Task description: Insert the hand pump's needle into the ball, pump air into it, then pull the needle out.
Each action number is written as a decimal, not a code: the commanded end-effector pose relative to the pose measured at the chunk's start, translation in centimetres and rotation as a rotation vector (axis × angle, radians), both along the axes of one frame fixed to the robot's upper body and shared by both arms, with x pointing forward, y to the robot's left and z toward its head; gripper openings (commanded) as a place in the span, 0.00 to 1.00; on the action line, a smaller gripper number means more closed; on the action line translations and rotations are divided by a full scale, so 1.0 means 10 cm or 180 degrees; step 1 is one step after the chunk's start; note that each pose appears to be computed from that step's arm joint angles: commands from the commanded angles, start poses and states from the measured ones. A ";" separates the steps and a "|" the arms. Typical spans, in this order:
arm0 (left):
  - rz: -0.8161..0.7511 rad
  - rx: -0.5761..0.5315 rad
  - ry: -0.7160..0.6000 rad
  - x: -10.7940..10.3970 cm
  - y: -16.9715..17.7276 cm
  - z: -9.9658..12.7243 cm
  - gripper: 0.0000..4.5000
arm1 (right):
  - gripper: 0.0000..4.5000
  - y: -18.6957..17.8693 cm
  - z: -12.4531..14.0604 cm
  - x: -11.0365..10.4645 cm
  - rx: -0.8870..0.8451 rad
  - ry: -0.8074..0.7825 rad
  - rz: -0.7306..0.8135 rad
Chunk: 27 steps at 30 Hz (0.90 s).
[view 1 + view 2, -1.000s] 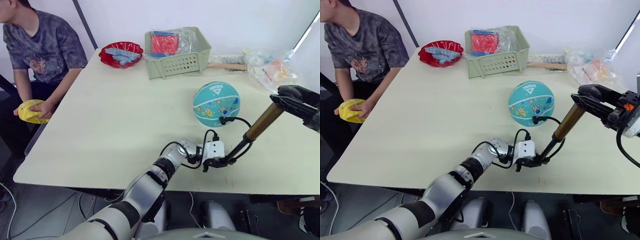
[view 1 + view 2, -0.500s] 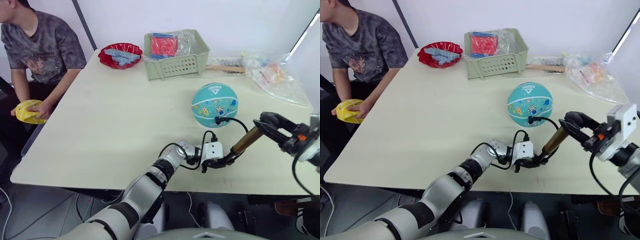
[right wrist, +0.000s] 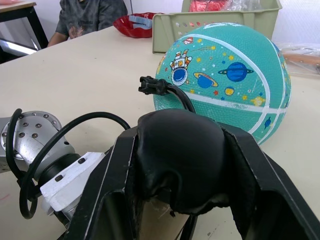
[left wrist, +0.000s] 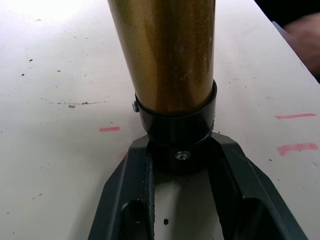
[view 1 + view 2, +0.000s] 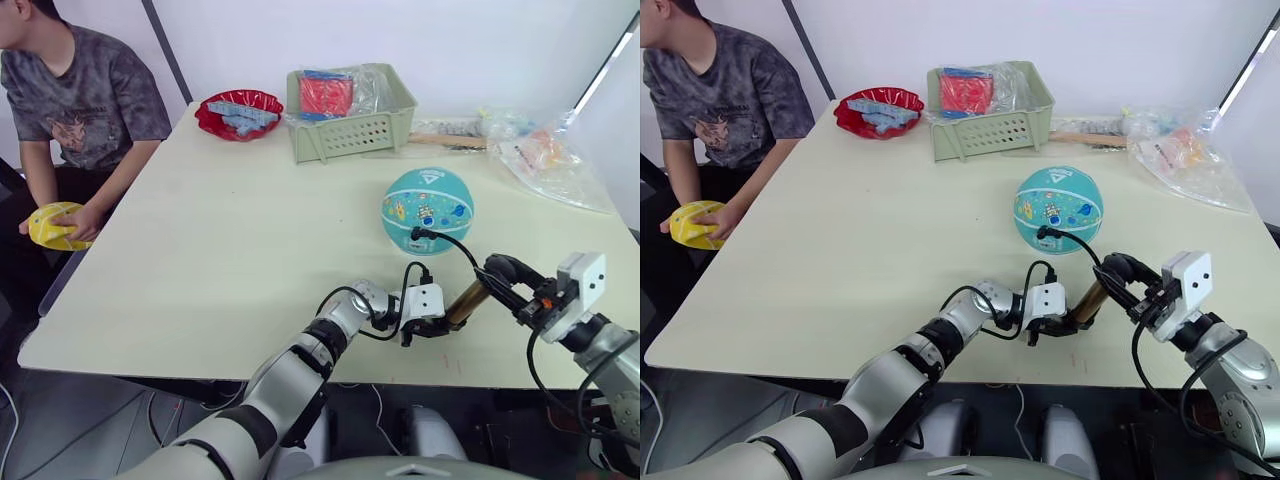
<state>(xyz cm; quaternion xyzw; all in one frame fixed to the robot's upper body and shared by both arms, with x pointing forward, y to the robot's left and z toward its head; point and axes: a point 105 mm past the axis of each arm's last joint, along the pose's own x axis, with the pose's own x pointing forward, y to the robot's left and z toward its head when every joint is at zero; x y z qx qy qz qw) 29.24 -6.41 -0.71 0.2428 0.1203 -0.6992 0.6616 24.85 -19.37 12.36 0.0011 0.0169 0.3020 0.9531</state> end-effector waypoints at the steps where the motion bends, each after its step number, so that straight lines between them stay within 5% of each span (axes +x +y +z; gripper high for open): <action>1: -0.0048 0.0581 0.0313 -0.18 0.30 -0.44 0.24 | 0.36 -0.17 0.01 -0.02 -0.0158 0.0150 -0.0176; 17: -0.0071 0.0552 0.0340 -0.21 0.30 -0.45 0.24 | 0.36 -0.25 1.25 -0.13 -0.0228 -0.0496 0.0034; 27: -0.0073 0.0517 0.0351 -0.21 0.30 -0.43 0.24 | 0.36 -0.37 1.77 -0.15 -0.0215 -0.0816 -0.0036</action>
